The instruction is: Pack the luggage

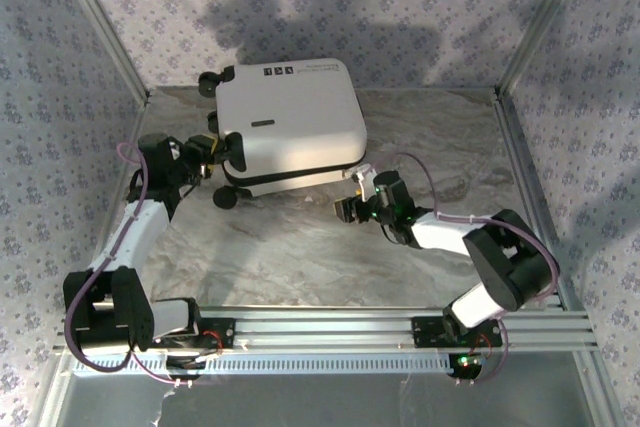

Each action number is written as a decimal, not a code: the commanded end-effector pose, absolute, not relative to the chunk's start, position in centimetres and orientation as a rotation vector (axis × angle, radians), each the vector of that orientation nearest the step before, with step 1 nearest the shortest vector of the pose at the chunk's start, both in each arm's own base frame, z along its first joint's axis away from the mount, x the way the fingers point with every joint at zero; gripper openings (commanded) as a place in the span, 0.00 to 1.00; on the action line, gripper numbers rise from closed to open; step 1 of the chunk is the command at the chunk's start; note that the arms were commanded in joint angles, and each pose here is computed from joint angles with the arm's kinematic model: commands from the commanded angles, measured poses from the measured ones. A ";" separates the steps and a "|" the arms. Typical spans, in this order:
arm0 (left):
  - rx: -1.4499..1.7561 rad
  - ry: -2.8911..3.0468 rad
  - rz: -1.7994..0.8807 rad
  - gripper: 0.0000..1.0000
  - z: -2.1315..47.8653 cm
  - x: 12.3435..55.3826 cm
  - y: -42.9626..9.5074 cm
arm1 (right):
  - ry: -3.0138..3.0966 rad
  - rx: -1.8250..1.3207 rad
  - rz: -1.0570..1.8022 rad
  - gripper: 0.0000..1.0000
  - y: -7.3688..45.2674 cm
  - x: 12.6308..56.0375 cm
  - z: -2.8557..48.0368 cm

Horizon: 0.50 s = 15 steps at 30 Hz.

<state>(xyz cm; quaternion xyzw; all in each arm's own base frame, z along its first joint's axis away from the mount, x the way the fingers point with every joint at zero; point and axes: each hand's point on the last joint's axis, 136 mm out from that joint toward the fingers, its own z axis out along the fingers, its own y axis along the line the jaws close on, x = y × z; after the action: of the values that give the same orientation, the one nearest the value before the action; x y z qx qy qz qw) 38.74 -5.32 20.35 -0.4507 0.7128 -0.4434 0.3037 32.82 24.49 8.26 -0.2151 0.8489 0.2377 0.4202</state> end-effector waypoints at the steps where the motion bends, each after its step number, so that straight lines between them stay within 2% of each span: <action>1: -0.942 1.786 -1.308 0.19 26.7 39.5 -7.0 | 2.038 -0.471 0.548 0.70 25.1 35.6 10.5; 7: -0.945 1.782 -1.318 0.18 26.8 39.2 -6.9 | 2.034 -0.390 0.496 0.63 25.0 38.0 10.9; 13: -0.957 1.781 -1.352 0.17 26.4 39.4 -6.9 | 2.027 -0.367 0.498 0.42 25.5 39.2 11.0; 15: -0.958 1.779 -1.362 0.17 26.2 39.5 -6.9 | 2.029 -0.366 0.499 0.38 25.6 39.4 10.9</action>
<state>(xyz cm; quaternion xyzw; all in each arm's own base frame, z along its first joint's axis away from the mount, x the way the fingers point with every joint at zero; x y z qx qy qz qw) 38.75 -5.35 20.58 -0.4512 0.7076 -0.4556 0.2969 38.15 25.45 10.09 -0.1632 0.8405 0.2072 0.4733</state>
